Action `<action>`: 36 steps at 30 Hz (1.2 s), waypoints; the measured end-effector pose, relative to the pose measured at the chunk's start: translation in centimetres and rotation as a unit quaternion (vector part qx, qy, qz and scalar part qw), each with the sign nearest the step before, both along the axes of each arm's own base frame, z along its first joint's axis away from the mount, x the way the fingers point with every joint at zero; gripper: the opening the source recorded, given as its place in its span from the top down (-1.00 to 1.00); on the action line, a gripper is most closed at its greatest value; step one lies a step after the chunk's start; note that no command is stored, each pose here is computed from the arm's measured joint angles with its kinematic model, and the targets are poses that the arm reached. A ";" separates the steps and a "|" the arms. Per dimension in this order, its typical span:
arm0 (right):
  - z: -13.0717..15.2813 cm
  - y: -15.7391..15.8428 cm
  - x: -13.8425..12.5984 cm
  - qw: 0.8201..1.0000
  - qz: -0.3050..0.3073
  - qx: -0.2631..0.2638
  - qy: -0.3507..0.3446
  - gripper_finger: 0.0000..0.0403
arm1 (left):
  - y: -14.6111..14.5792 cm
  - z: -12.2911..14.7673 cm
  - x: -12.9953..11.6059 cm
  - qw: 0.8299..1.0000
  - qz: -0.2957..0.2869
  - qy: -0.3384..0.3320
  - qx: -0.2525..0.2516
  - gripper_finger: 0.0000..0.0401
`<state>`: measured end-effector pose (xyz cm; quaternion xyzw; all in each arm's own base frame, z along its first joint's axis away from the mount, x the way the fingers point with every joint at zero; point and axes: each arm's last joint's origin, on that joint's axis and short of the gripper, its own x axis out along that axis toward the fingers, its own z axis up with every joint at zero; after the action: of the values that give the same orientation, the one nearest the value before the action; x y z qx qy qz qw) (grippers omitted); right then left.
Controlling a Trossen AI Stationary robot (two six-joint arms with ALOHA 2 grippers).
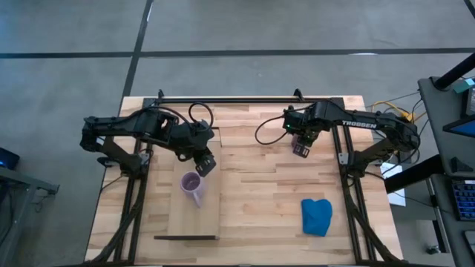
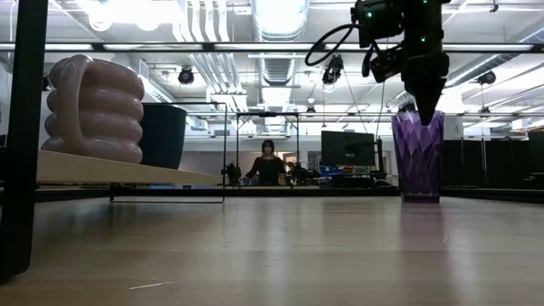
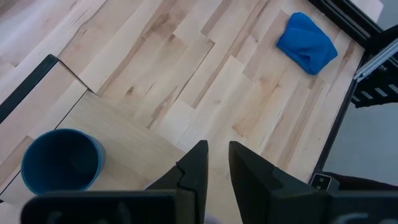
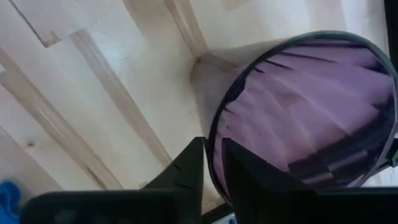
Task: Stack small to large cups/mugs on shelf
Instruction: Put the purple cup on the shelf
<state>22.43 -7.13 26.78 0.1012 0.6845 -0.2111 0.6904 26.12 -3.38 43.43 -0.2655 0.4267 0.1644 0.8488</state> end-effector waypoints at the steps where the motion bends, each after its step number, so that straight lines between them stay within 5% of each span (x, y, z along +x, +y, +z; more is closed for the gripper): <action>1: 0.0 0.0 0.0 1.000 -0.001 0.001 -0.001 0.77 | 0.0 0.0 0.0 1.000 0.000 0.000 0.000 0.75; 7: 1.0 1.1 0.7 0.997 0.015 0.068 -0.044 0.94 | 0.0 0.0 0.0 1.000 -0.001 0.000 0.001 0.75; 12: 3.8 4.2 1.8 0.971 0.146 0.152 -0.113 0.95 | 0.0 0.0 0.0 0.999 -0.026 0.003 0.019 0.75; 16: 6.8 7.6 2.3 0.914 0.313 0.191 -0.176 0.95 | 0.0 -0.1 0.0 0.995 -0.084 0.006 0.060 0.75; 21: 10.3 11.5 2.6 0.829 0.475 0.158 -0.247 0.95 | -0.1 0.0 0.7 0.982 -0.150 -0.020 0.110 0.75; 24: 11.7 13.5 3.1 0.773 0.542 0.128 -0.304 0.95 | -0.2 0.2 1.5 0.968 -0.194 -0.058 0.149 0.75; 27: 12.2 15.0 3.9 0.736 0.569 0.110 -0.350 0.96 | -0.4 0.6 2.3 0.948 -0.241 -0.105 0.182 0.75; 29: 11.9 15.4 4.5 0.729 0.573 0.108 -0.359 0.96 | -0.6 1.1 2.7 0.935 -0.264 -0.138 0.194 0.75; 36: 7.9 16.2 7.5 0.747 0.581 0.124 -0.299 0.96 | -0.9 1.6 3.1 0.911 -0.313 -0.186 0.192 0.75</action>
<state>29.94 9.07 34.67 -0.1739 0.3898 0.3588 0.8301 29.26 -4.32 45.08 0.0238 0.2827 -0.0835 0.9553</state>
